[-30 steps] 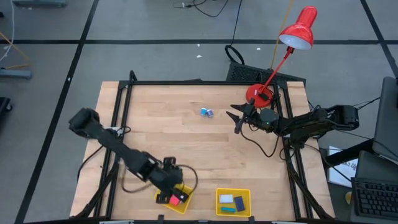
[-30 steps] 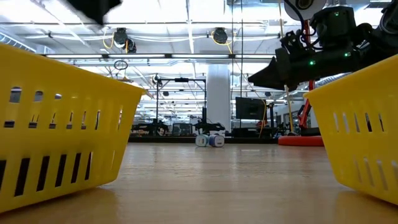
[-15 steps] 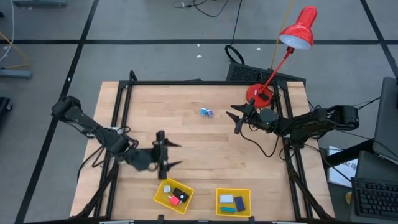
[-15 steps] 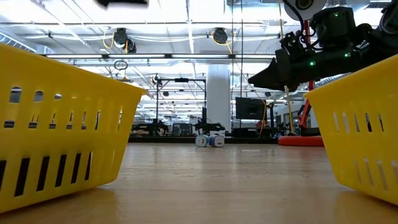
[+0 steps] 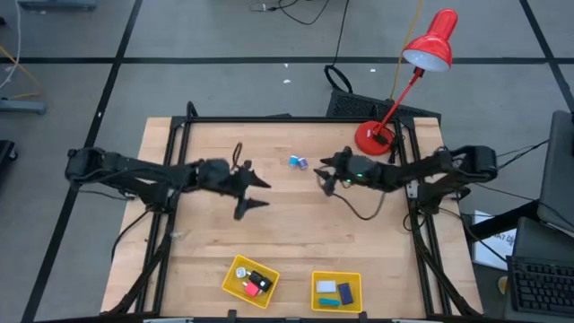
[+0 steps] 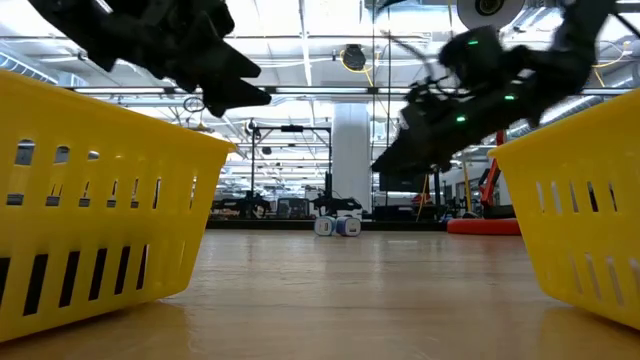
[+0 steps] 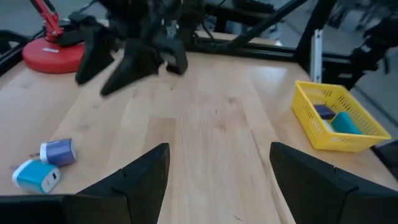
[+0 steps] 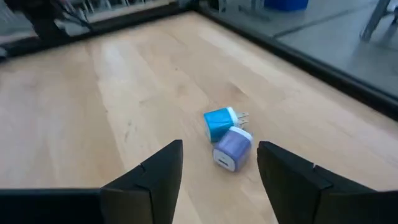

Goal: Pick & Place Office items
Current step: Put the purple adapter into the left yellow bin

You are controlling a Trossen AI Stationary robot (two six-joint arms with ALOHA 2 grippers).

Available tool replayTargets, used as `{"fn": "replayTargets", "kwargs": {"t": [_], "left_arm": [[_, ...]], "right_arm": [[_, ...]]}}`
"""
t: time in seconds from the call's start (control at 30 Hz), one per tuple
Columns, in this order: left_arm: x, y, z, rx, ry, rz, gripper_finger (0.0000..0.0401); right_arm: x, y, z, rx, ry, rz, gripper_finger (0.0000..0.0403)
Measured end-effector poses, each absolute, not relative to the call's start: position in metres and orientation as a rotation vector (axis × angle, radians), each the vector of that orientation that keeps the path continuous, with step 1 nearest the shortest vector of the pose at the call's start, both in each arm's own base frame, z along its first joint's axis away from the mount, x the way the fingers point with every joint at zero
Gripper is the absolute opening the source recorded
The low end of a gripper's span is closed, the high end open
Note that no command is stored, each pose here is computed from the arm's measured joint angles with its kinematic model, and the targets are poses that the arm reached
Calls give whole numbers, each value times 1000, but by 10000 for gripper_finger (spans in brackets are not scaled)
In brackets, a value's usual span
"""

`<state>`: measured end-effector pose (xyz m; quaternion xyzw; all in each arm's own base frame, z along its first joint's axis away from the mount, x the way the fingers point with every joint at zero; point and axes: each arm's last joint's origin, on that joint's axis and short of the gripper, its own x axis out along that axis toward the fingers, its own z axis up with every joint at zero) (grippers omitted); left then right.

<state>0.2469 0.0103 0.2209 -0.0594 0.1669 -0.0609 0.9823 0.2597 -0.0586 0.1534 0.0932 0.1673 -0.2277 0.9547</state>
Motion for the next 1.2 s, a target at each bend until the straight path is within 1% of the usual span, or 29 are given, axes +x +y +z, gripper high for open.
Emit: {"fn": "replayTargets", "kwargs": {"t": [0.17, 0.23, 0.3, 0.5, 0.63, 0.8, 1.03, 1.2], "left_arm": [[243, 40, 223, -158, 308, -189, 285], [241, 49, 223, -164, 303, -193, 289], [239, 56, 223, -167, 299, -167, 293], [238, 66, 222, -187, 306, -34, 294], [238, 67, 222, -207, 307, 18, 286], [238, 66, 222, -206, 306, 18, 277], [238, 65, 223, -206, 300, 15, 274], [239, 66, 226, -263, 272, 23, 274]], "right_arm": [[300, -73, 146, 170, 509, -547, 224], [312, -83, 145, 188, 547, -589, 232], [323, -94, 142, 225, 588, -610, 238], [341, -114, 127, 364, 660, -530, 234], [341, -117, 117, 352, 695, -562, 222], [339, -120, 114, 336, 717, -569, 195], [340, -116, 117, 224, 745, -514, 123], [338, -108, 127, 144, 769, -467, 123]]}}
